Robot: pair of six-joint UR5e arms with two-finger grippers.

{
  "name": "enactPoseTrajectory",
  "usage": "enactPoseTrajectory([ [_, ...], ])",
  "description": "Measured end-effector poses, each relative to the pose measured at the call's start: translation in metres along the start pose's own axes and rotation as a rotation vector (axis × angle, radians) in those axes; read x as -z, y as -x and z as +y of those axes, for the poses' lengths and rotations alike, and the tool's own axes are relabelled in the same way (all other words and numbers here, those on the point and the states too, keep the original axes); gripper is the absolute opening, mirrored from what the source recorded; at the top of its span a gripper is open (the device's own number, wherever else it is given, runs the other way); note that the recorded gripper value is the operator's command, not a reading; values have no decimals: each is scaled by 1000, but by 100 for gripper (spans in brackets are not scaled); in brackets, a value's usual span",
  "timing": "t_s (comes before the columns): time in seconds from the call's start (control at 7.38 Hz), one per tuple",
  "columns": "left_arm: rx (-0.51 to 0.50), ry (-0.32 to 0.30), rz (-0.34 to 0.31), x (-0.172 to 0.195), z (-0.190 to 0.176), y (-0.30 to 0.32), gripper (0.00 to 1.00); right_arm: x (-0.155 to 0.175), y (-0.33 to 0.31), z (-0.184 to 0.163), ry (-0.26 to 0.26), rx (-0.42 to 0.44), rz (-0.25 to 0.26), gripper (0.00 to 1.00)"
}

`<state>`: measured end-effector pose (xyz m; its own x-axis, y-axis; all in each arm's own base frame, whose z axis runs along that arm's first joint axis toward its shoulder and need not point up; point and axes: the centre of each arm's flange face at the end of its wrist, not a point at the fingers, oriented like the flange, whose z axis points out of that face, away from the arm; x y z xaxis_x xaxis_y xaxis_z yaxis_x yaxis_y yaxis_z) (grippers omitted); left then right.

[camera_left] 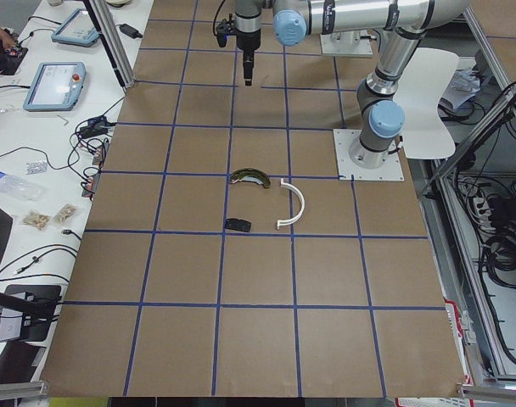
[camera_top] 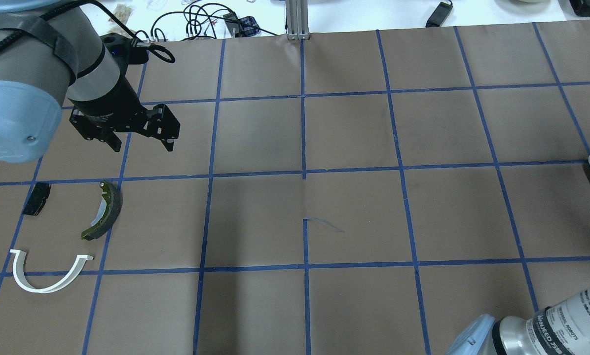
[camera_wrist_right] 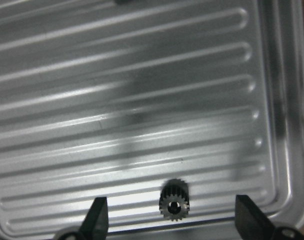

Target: Place bearing gear from tray to pile

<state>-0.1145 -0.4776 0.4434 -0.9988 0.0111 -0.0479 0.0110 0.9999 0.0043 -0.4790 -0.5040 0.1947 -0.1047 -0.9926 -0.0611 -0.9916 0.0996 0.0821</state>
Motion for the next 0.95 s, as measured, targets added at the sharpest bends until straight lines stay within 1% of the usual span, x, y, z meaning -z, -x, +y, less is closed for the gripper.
enactPoseTrajectory([
  [0.41,0,-2,0,1,-2,0,100,-6,1,2,-3,3,-5,66],
  [0.68,1,-2,0,1,-1,0,100,-10,1,4,1,0,-2,45],
  [0.95,1,-2,1,0,-1,1,100,-11,0,5,5,0,2,43],
])
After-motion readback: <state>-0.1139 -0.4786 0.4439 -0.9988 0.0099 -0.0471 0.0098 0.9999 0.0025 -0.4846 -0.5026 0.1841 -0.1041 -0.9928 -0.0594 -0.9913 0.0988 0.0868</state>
